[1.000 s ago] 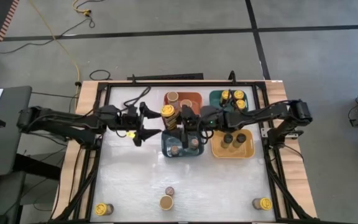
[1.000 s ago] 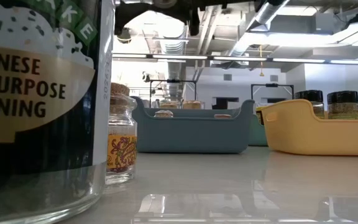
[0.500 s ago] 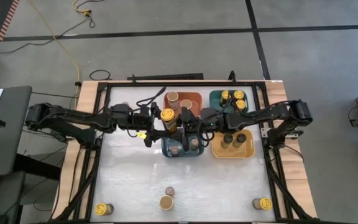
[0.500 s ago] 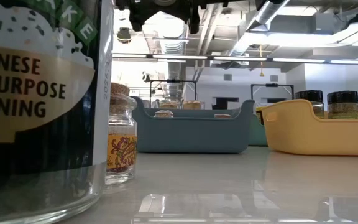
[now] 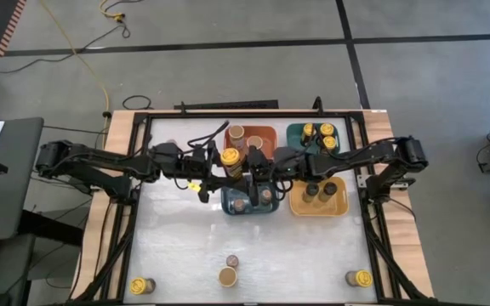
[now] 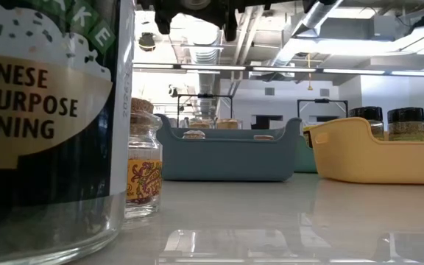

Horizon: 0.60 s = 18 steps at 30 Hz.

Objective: Sort spices by type
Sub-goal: Put the yellow spice bottle into the green bin

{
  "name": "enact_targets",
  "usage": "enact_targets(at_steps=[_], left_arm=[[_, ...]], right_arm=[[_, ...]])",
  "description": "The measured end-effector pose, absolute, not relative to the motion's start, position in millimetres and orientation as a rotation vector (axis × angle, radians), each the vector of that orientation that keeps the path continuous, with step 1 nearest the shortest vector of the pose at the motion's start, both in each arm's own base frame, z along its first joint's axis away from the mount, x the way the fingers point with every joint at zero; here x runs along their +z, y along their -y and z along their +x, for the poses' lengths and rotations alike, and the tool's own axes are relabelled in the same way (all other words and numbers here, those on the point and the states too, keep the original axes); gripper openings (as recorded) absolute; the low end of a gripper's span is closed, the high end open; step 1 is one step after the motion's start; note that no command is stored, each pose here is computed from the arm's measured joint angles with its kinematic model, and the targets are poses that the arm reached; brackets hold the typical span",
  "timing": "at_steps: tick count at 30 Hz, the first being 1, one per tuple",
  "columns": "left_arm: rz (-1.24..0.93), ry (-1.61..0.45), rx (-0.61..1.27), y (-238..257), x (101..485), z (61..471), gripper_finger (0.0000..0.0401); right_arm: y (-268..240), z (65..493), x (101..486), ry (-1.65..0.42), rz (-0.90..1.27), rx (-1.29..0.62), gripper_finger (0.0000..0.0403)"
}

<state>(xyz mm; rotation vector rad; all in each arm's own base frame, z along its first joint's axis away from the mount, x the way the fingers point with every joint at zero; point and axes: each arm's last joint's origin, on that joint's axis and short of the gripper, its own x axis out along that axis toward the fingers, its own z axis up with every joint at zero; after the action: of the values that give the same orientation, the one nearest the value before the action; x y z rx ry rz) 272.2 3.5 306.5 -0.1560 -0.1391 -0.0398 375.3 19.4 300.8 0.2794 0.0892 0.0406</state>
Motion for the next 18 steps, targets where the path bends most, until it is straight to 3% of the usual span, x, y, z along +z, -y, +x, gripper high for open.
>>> enact_targets(at_steps=[18], left_arm=[[-0.148, 0.118, -0.033, -3.3, 304.3, 272.7, 0.0224]], right_arm=[[-19.4, 375.0, 297.4, -0.125, 0.293, 0.033, 0.0264]])
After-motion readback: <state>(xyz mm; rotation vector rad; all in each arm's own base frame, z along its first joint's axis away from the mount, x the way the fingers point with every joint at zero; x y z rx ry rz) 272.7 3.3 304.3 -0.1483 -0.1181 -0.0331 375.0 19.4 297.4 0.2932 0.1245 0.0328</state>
